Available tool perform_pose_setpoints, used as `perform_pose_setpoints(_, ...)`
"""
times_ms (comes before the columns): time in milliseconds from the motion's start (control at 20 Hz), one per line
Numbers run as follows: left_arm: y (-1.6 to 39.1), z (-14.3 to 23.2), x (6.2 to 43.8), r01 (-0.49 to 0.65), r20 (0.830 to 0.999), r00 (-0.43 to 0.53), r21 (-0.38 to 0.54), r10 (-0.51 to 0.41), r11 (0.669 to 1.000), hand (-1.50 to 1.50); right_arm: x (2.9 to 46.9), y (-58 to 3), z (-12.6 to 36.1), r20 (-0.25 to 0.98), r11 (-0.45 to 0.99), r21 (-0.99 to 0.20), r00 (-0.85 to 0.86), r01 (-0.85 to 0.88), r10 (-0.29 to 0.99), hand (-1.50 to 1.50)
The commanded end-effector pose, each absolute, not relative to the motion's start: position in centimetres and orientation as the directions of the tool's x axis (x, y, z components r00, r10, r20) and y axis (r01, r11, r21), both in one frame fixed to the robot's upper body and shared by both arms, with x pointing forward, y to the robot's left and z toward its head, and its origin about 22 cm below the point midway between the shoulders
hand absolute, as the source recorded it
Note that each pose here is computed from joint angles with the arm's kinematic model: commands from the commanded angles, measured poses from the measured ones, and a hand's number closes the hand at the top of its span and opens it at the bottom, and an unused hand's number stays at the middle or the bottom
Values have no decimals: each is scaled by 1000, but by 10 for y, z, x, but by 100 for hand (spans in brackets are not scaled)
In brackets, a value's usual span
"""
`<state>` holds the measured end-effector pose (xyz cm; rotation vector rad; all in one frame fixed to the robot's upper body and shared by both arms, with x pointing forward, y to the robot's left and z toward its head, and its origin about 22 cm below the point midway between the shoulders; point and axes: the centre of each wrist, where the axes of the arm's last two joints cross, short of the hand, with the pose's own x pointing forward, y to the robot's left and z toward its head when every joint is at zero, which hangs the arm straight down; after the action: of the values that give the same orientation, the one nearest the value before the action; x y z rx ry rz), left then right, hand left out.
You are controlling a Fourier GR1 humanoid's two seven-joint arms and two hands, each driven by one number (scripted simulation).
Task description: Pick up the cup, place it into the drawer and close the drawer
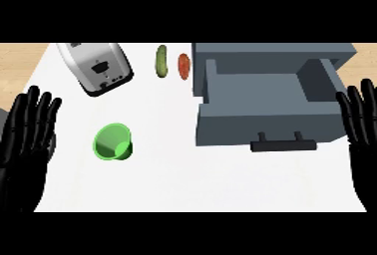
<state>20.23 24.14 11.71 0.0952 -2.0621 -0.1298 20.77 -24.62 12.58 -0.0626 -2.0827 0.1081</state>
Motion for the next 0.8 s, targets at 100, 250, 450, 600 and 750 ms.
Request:
perform_pose_setpoints(100,253,120,218,240,856,-516,105,35,965,-150,206,-244,118,852,994,-109,-516,0,93,-150)
perform_pose_setpoints(250,256,130,226,475,848,-509,131,150,870,-150,219,-239,130,842,996,-90,-536,-24,63,-150)
perform_pose_setpoints(450,263,93,240,421,942,-208,-158,265,893,-150,215,-236,125,917,974,-152,-390,-167,77,-150)
perform_pose_setpoints(600,317,98,254,429,931,-237,-155,276,890,-150,238,-239,118,914,977,-140,-400,-158,67,-150)
perform_pose_setpoints(750,321,71,274,416,949,-199,-144,244,898,-150,243,-247,113,913,978,-132,-403,-161,57,-150)
